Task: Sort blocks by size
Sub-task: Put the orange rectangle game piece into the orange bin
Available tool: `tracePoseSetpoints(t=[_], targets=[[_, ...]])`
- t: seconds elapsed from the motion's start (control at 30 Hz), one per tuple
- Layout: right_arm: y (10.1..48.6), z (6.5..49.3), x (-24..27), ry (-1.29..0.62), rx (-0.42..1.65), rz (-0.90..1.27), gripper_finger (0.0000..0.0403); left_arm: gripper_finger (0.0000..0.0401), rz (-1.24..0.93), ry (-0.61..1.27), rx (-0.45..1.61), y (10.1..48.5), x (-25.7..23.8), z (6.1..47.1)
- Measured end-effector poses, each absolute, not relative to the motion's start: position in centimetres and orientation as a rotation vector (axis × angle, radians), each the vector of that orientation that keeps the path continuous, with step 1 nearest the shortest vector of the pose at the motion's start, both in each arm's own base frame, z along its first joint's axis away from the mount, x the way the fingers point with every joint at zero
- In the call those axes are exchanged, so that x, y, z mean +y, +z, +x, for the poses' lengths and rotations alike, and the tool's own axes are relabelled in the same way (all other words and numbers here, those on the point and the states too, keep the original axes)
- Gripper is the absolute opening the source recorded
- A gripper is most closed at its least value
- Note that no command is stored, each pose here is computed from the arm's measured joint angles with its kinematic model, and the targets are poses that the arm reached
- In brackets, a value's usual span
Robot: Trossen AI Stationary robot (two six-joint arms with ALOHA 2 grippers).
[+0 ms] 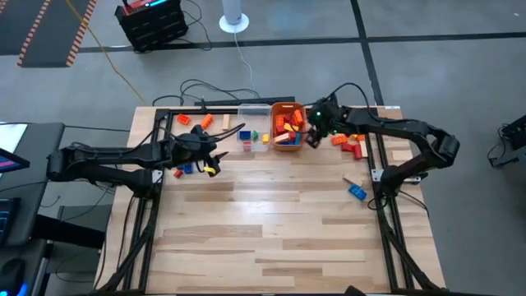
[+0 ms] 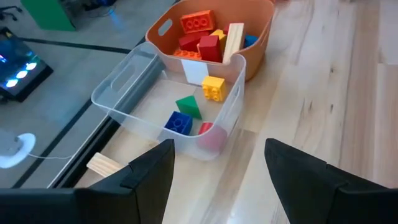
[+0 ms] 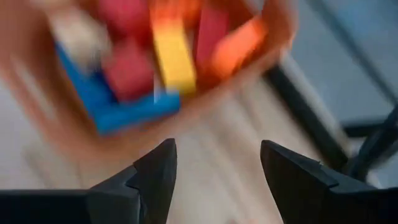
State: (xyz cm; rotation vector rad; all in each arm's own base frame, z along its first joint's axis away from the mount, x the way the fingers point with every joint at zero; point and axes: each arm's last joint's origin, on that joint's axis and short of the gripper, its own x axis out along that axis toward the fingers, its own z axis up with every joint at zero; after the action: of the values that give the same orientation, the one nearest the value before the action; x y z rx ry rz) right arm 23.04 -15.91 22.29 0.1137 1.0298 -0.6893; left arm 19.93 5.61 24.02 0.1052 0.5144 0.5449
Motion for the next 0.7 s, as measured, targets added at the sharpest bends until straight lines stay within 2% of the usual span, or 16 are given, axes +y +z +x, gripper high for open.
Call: tracePoseSetpoints(t=[0.13, 0.33, 0.53, 0.7], targets=[[20.1, 21.8, -16.5, -0.640, 1.235, 0.193, 0.0259, 0.0243, 0.097, 0.520, 0.501, 24.1, 5.6, 20.0], [17.9, 20.5, -17.3, -0.569, 1.457, 0.187, 0.0259, 0.0243, 0.105, 0.506, 0.505, 24.1, 5.5, 20.0], [16.4, 20.4, -17.5, -0.396, 1.618, 0.014, 0.0260, 0.0243, 0.136, 0.499, 0.498, 24.2, 5.5, 20.1], [16.2, 20.5, -17.5, -0.351, 1.734, -0.199, 0.0260, 0.0243, 0.138, 0.498, 0.500, 24.2, 5.5, 20.1]])
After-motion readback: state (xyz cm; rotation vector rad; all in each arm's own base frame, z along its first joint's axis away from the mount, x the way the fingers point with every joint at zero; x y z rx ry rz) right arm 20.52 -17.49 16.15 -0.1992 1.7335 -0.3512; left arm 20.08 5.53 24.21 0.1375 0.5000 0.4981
